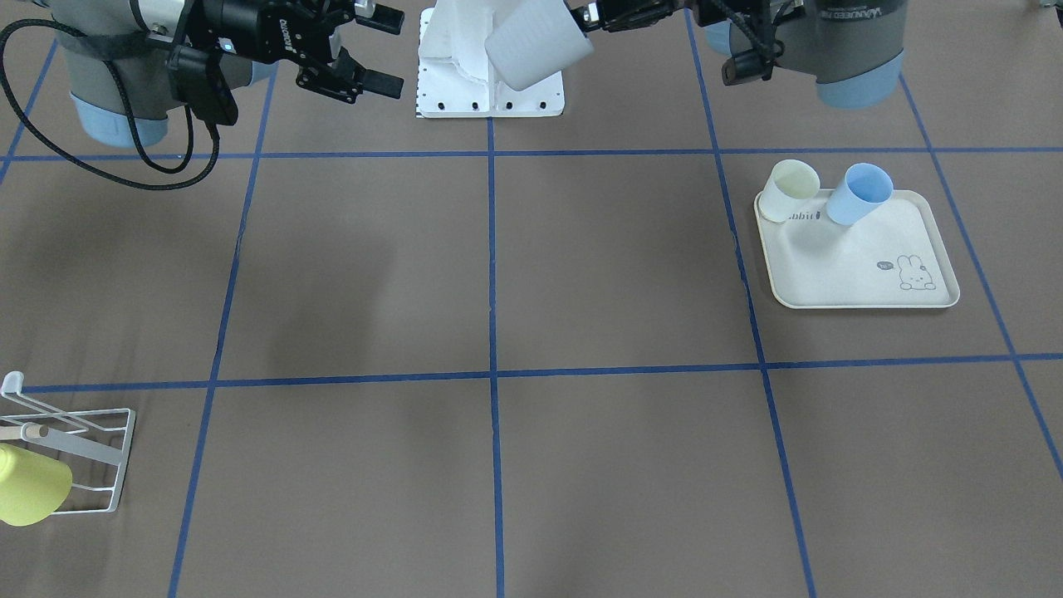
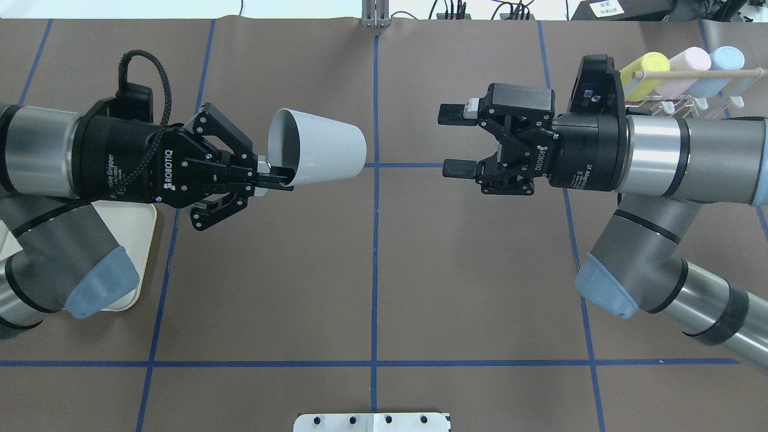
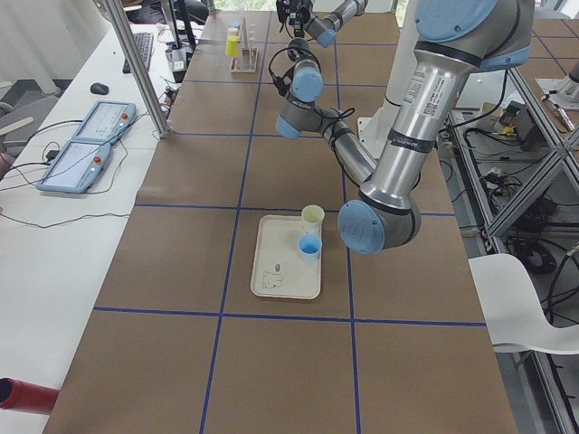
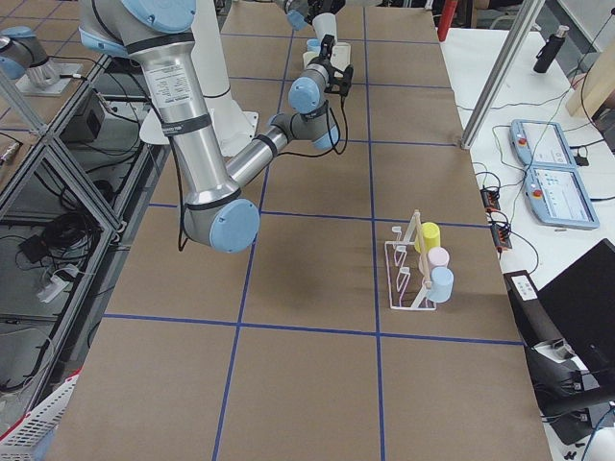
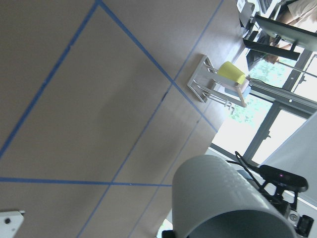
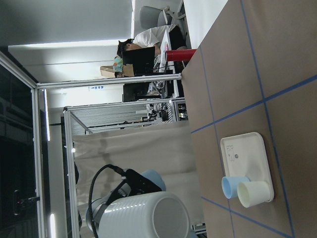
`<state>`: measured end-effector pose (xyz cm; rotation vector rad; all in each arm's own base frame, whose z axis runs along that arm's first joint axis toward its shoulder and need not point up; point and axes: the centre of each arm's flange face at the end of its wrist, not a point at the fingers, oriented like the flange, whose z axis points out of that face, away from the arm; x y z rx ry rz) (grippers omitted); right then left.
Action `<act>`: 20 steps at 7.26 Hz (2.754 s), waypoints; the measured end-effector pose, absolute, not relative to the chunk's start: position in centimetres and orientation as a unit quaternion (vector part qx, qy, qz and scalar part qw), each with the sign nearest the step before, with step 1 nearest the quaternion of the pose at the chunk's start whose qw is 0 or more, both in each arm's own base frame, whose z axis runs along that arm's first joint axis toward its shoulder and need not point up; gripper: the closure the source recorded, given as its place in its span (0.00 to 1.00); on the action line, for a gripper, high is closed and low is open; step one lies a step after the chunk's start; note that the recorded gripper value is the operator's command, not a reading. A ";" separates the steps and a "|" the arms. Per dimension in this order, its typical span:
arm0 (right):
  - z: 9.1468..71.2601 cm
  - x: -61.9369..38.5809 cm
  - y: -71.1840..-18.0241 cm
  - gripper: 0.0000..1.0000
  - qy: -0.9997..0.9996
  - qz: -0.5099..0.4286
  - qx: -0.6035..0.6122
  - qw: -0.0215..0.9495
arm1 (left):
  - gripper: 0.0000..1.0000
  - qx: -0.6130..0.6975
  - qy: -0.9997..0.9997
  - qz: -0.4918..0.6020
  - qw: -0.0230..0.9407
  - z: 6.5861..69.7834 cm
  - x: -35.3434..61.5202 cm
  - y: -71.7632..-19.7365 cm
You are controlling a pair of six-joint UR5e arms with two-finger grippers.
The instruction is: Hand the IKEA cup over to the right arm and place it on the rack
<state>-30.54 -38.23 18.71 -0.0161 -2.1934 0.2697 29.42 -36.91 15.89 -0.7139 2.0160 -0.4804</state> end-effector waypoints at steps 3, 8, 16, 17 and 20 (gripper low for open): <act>16.3 -31.0 -36.7 0.02 -0.911 0.085 -0.008 0.404 | 1.00 -0.393 0.814 -0.221 0.366 14.7 30.3 -35.4; 13.9 -32.5 -35.2 0.02 -0.928 0.079 -0.019 0.365 | 1.00 -0.466 0.807 -0.218 0.289 14.6 31.2 -34.0; 12.1 -33.1 -35.0 0.49 -0.937 0.082 -0.016 0.340 | 0.78 -0.517 0.792 -0.214 0.246 13.3 32.1 -32.3; 12.3 -33.1 -35.0 0.57 -0.938 0.081 -0.015 0.338 | 0.01 -0.518 0.792 -0.212 0.246 13.4 32.1 -32.3; 12.6 -32.9 -35.0 0.67 -0.938 0.080 -0.010 0.337 | 0.00 -0.504 0.800 -0.209 0.249 13.7 31.6 -32.4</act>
